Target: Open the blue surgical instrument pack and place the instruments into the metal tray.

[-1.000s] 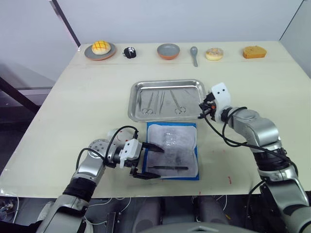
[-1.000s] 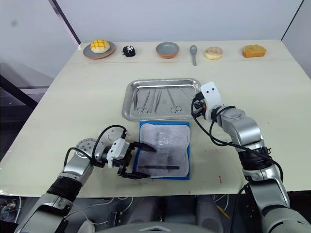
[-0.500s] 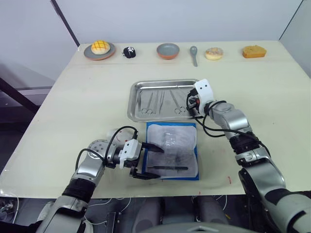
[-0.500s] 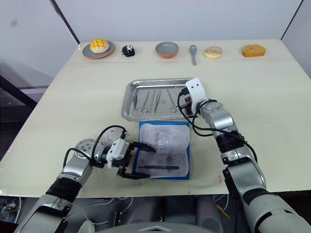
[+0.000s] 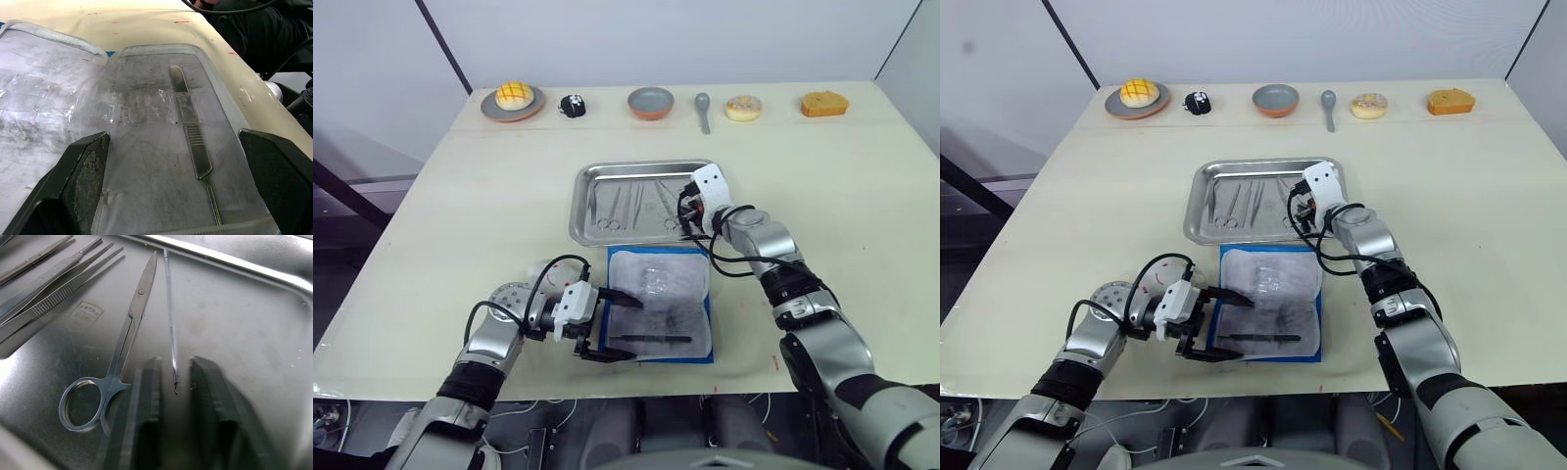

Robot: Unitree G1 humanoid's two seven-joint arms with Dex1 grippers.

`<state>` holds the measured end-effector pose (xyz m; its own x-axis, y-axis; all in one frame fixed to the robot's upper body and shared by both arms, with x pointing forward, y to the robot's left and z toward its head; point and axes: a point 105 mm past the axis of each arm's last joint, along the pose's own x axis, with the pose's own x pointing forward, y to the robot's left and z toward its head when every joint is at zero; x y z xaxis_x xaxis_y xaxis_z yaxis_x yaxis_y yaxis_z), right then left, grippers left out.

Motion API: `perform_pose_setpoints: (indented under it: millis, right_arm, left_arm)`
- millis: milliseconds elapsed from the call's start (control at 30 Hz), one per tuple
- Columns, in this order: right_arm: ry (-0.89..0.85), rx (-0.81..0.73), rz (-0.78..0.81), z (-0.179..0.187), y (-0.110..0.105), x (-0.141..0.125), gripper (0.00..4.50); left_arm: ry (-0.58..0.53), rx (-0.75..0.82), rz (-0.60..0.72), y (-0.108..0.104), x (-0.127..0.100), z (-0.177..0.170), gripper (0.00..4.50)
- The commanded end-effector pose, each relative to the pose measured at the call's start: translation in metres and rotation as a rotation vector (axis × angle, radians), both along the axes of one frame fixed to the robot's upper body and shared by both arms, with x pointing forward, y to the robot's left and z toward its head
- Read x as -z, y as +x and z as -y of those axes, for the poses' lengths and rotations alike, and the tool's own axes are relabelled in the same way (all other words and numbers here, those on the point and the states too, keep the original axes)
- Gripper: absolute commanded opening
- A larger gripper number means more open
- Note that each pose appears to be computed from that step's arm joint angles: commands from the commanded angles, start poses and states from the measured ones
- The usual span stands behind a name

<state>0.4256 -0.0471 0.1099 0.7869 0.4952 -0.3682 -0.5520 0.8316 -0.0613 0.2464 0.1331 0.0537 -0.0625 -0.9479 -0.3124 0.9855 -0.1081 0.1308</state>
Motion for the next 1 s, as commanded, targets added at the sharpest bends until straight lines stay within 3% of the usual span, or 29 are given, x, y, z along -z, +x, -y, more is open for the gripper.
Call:
perform_pose_setpoints:
  millis: [33,167,200,333,567,767,867,1000]
  right_arm:
    - [0.033,-0.052,0.097,-0.006,-0.001,-0.031,2.64]
    - [0.040,-0.094,0.158,-0.006,-0.008,-0.049,4.31]
    - [0.040,-0.108,0.170,-0.006,-0.010,-0.052,4.42]
    - [0.083,-0.182,0.251,-0.005,-0.024,-0.070,4.42]
    - [0.130,-0.327,0.312,0.008,-0.064,-0.071,4.42]
    - [0.176,-0.462,0.321,0.018,-0.110,-0.063,4.42]
    - [0.189,-0.563,0.313,0.031,-0.145,-0.054,4.42]
    - [0.180,-0.628,0.302,0.050,-0.172,-0.048,4.42]
  left_arm:
    - [0.078,-0.013,-0.104,-0.009,0.025,-0.006,4.50]
    - [0.077,-0.009,-0.105,-0.009,0.025,-0.005,4.50]
    - [0.077,-0.008,-0.105,-0.009,0.025,-0.005,4.50]
    - [0.076,-0.005,-0.107,-0.009,0.026,-0.004,4.50]
    - [0.072,-0.004,-0.109,-0.010,0.026,-0.004,4.50]
    - [0.073,-0.007,-0.109,-0.009,0.026,-0.004,4.50]
    - [0.072,-0.008,-0.109,-0.009,0.026,-0.004,4.50]
    - [0.072,-0.007,-0.110,-0.009,0.026,-0.004,4.50]
